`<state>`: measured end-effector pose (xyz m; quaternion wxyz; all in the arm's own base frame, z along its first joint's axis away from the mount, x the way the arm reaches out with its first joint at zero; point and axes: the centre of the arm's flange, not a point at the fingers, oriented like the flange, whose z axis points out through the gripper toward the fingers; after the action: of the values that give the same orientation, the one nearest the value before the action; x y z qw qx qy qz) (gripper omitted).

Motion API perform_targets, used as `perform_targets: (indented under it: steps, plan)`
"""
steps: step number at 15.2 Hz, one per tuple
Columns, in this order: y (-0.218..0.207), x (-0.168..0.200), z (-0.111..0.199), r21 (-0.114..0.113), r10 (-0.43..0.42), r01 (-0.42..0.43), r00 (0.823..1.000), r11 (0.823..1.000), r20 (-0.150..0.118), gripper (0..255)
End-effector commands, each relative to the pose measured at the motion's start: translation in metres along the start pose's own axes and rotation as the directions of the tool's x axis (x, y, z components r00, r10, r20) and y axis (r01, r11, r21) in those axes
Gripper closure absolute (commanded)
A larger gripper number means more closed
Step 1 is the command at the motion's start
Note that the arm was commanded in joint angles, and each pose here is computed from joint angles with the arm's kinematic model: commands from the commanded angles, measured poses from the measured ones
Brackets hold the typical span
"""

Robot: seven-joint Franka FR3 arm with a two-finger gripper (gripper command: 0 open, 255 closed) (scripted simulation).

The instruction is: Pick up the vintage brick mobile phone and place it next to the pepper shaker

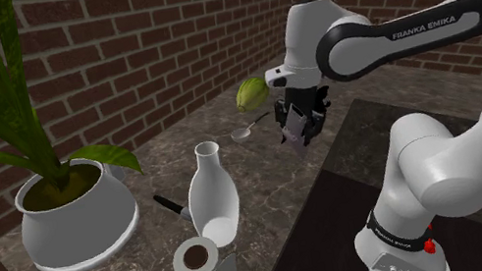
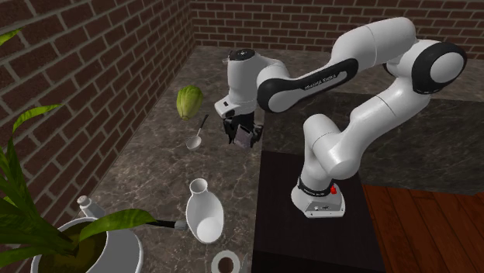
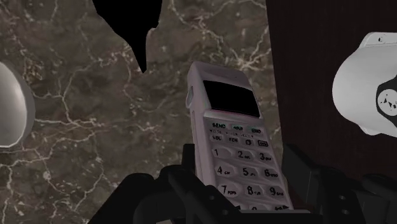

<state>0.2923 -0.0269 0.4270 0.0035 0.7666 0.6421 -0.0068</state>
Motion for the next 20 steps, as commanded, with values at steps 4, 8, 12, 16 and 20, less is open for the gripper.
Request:
perform_targets:
  steps: [4,8,12,16,20]
  plan:
    - [-0.001,0.0,-0.027,0.0,0.0,0.0,1.0,1.0,0.0,255]
    - [-0.001,0.0,-0.048,0.0,0.0,0.0,1.0,1.0,0.0,255]
    - [-0.001,-0.001,-0.069,0.0,0.0,0.0,1.0,1.0,0.0,255]
    - [0.021,0.014,-0.076,0.0,0.0,0.0,1.0,1.0,0.0,255]
    - [0.065,0.042,-0.076,0.0,0.0,0.0,1.0,1.0,0.0,255]
